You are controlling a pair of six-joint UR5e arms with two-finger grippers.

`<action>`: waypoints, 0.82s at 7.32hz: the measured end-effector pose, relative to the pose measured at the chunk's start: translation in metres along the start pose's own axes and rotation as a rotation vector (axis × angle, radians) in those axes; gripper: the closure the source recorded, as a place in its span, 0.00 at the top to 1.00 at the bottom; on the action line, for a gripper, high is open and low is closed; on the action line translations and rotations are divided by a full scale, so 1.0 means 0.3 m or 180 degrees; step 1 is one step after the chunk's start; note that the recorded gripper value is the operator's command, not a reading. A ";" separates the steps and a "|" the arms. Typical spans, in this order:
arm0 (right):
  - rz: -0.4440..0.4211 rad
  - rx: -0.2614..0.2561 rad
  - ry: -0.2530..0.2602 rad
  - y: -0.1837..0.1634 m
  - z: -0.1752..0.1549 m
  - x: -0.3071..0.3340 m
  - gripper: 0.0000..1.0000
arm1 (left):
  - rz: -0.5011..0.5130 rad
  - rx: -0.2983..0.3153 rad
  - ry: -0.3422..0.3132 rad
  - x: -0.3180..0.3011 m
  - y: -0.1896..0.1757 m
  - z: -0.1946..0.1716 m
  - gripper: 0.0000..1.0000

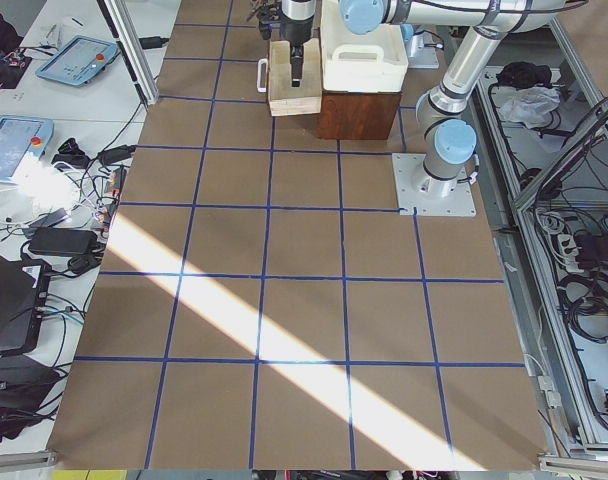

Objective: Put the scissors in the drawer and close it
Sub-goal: 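Lower the right gripper over the scissors and close on the handles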

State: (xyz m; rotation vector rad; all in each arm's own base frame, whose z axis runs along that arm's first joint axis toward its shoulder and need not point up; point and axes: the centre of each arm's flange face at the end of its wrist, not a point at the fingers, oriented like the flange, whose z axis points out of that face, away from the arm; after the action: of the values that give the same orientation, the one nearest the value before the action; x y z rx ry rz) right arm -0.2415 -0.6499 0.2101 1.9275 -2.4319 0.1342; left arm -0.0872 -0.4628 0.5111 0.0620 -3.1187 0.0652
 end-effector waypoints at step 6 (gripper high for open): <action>-0.0242 -0.0041 -0.0053 0.027 0.090 0.020 0.81 | -0.0002 -0.0006 0.0002 0.000 -0.001 0.002 1.00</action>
State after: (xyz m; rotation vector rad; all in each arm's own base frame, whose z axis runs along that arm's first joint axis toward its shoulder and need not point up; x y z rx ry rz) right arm -0.2499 -0.6564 0.1833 2.0203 -2.3594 0.1007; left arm -0.0873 -0.4632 0.5105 0.0628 -3.1180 0.0623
